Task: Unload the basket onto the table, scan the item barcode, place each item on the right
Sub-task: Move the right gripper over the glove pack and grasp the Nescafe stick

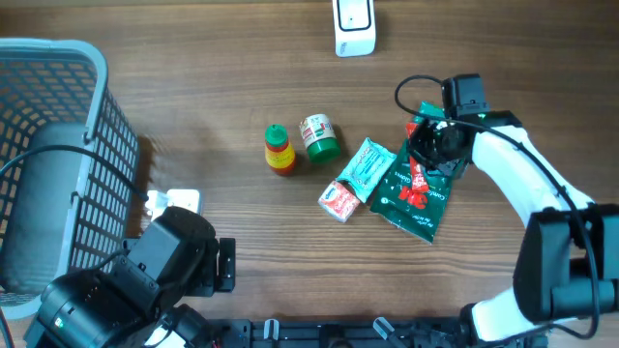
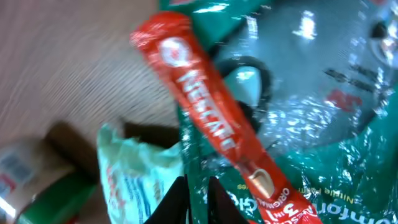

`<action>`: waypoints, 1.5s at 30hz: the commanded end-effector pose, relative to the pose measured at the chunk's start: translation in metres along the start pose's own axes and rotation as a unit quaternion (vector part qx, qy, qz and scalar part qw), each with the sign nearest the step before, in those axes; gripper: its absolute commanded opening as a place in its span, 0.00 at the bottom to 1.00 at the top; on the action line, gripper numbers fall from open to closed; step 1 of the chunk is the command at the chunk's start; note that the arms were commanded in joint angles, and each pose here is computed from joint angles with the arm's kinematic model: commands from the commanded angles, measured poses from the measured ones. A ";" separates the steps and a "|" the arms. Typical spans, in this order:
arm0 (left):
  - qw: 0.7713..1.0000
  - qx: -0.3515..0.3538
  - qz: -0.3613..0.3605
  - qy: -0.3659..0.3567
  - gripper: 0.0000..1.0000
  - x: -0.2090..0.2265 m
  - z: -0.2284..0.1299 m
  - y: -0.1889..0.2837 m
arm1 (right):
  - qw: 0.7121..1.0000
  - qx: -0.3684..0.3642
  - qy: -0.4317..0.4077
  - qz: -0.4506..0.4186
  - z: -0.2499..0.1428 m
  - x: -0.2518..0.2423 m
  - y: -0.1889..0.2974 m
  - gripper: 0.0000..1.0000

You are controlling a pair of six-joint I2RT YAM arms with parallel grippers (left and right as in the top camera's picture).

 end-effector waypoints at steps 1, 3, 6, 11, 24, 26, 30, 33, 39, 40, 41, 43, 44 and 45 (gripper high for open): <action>1.000 -0.003 0.003 0.009 1.00 0.001 0.000 0.000 | 0.994 -0.031 -0.101 -0.033 0.008 -0.003 -0.009 0.11; 1.000 -0.003 0.003 0.009 1.00 0.001 0.000 0.000 | 0.991 -0.036 -0.126 -0.040 0.009 -0.005 -0.011 0.10; 1.000 -0.003 0.003 0.009 1.00 0.001 0.000 0.000 | 0.985 -0.051 -0.158 -0.054 0.012 -0.008 -0.015 0.10; 1.000 -0.003 0.003 0.009 1.00 0.001 0.000 0.000 | 0.982 -0.053 -0.173 -0.062 0.011 -0.010 -0.020 0.15; 1.000 -0.003 0.003 0.009 1.00 0.001 0.000 0.000 | 0.987 -0.076 -0.142 -0.005 0.021 0.015 0.022 0.04; 1.000 -0.003 0.003 0.009 1.00 0.001 0.000 0.000 | 0.987 -0.073 -0.143 -0.006 0.020 0.014 0.021 0.05; 1.000 -0.003 0.003 0.009 1.00 0.001 0.000 0.000 | 0.986 -0.066 -0.150 -0.028 0.013 0.009 0.007 0.05; 1.000 -0.003 0.003 0.009 1.00 0.001 0.000 0.000 | 0.987 -0.061 -0.143 -0.034 0.008 0.012 -0.005 0.05; 1.000 -0.003 0.003 0.009 1.00 0.001 0.000 0.000 | 0.980 -0.072 -0.163 -0.085 0.007 0.002 -0.032 0.05; 1.000 -0.003 0.003 0.009 1.00 0.001 0.000 0.000 | 0.979 -0.073 -0.165 -0.092 0.007 0.000 -0.035 0.05; 1.000 -0.003 0.003 0.009 1.00 0.001 0.000 0.000 | 0.979 -0.071 -0.167 -0.095 0.007 -0.001 -0.038 0.05; 1.000 -0.003 0.003 0.009 1.00 0.001 0.000 0.000 | 0.978 -0.070 -0.167 -0.101 0.007 -0.003 -0.041 0.05; 1.000 -0.003 0.003 0.009 1.00 0.001 0.000 0.000 | 0.978 -0.071 -0.166 -0.104 0.008 -0.003 -0.042 0.05; 1.000 -0.003 0.003 0.009 1.00 0.001 0.000 0.000 | 0.978 -0.073 -0.166 -0.105 0.008 -0.004 -0.042 0.05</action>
Point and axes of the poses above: each gripper's point midway between its finger pads, its own y axis back along the fingers, its own x axis along the line the jaws close on, z = x × y, the point moved 9 cm from there along y, back along the fingers, and after that the axes turned 5 degrees about -y, right-handed, at the moved point
